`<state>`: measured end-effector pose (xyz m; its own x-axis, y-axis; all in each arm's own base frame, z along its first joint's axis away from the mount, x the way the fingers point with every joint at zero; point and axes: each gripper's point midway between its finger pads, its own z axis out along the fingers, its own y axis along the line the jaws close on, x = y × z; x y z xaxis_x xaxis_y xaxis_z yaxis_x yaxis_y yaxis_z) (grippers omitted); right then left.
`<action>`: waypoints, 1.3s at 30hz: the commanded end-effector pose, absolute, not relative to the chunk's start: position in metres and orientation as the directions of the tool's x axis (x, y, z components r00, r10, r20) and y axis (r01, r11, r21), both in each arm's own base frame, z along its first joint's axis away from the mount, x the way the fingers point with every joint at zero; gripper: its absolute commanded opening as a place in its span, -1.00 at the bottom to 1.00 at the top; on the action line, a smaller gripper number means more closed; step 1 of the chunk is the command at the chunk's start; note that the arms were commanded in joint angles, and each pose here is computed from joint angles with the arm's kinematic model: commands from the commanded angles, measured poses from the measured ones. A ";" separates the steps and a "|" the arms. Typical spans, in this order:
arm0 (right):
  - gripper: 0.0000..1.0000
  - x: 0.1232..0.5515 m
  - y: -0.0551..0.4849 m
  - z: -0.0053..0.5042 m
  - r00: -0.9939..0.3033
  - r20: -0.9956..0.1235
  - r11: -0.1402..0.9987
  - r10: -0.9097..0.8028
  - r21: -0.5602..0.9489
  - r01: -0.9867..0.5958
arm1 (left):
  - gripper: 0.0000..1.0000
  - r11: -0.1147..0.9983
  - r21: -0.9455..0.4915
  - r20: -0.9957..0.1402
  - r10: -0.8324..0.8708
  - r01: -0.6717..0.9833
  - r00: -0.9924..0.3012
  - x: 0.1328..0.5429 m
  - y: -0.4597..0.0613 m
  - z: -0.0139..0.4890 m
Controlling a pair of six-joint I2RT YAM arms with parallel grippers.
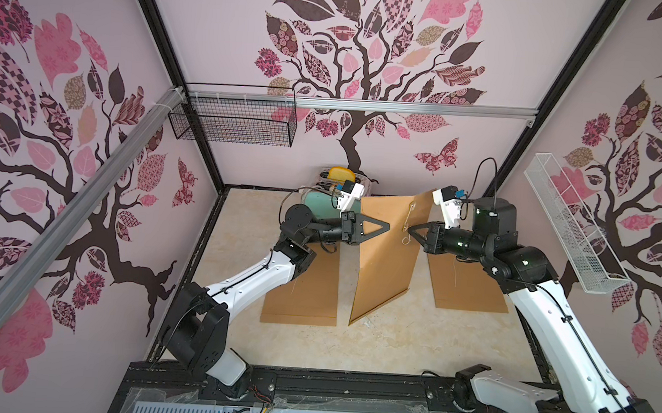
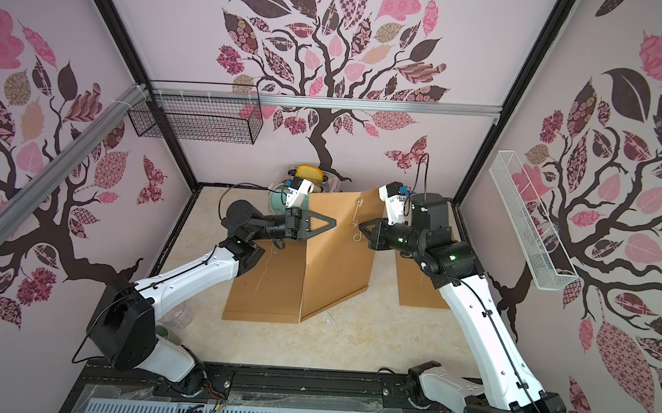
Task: Close the mouth of the file bag
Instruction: Close the file bag.
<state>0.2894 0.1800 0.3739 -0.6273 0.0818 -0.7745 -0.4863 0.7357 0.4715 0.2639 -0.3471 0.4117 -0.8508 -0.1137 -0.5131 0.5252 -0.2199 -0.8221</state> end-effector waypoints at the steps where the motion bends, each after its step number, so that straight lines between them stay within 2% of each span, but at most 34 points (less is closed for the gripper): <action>1: -1.00 0.295 0.170 0.388 -0.574 -0.817 0.772 0.051 0.397 -0.496 | -1.00 -0.260 -0.767 -0.577 -0.118 0.586 -0.808 0.245 -0.341 0.430; 8: -1.00 0.297 0.170 0.409 -0.527 -0.850 0.775 -0.001 0.332 -0.537 | -1.00 -0.255 -0.769 -0.578 -0.115 0.587 -0.808 0.246 -0.342 0.428; 14: -1.00 0.292 0.178 0.416 -0.529 -0.848 0.745 -0.029 0.335 -0.577 | -1.00 -0.244 -0.769 -0.583 -0.110 0.590 -0.805 0.247 -0.343 0.427; 21: -1.00 0.275 0.190 0.415 -0.581 -0.811 0.677 -0.067 0.391 -0.624 | -1.00 -0.219 -0.775 -0.586 -0.102 0.593 -0.804 0.250 -0.345 0.421; 28: -1.00 0.267 0.192 0.409 -0.629 -0.770 0.665 -0.109 0.414 -0.622 | -1.00 -0.203 -0.777 -0.591 -0.088 0.596 -0.802 0.249 -0.346 0.416; 39: -1.00 0.254 0.206 0.402 -0.700 -0.709 0.578 -0.086 0.537 -0.615 | -1.00 -0.189 -0.777 -0.594 -0.098 0.601 -0.799 0.250 -0.345 0.415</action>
